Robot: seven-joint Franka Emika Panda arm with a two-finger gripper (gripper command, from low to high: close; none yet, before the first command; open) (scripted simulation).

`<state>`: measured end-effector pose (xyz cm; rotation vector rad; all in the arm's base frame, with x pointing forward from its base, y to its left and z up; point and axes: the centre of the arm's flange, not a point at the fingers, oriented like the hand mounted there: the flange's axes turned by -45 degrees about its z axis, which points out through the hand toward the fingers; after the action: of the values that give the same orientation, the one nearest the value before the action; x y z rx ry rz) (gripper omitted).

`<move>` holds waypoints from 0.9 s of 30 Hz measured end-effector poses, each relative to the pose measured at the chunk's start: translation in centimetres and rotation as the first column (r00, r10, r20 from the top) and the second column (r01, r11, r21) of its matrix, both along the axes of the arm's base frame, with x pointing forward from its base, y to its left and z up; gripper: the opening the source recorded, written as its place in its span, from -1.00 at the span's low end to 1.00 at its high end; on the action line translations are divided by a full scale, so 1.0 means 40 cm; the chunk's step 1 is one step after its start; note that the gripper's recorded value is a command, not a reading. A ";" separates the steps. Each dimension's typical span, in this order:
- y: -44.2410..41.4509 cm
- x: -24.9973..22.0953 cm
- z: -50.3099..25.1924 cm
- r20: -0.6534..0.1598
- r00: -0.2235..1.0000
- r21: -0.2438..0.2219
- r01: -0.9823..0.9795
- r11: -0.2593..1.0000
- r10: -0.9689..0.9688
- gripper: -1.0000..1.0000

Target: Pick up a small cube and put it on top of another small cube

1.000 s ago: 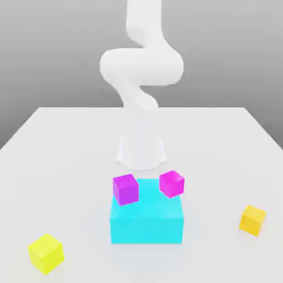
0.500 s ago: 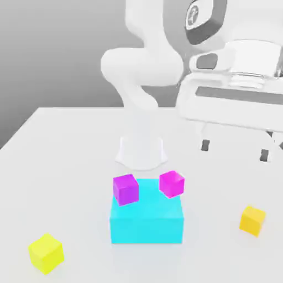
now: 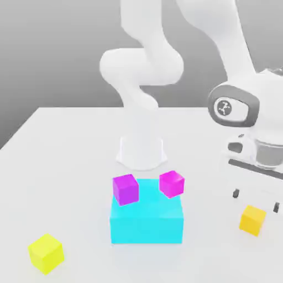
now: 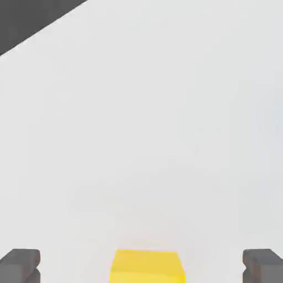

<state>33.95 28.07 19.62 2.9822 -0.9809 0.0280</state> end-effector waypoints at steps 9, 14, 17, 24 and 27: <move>0.012 -0.018 -0.172 -0.016 1.000 0.009 0.012 1.000 -0.012 -1.00; 0.012 -0.018 -0.171 -0.015 1.000 0.012 0.012 1.000 -0.012 -1.00; 0.014 -0.016 -0.152 -0.014 1.000 0.014 0.013 1.000 -0.013 -1.00; 0.009 -0.014 -0.019 -0.014 1.000 0.011 0.016 1.000 -0.016 -1.00; -0.093 0.077 0.000 -0.013 0.991 0.002 0.130 0.991 -0.130 -1.00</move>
<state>37.02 24.33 19.62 2.9097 -1.1723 0.0066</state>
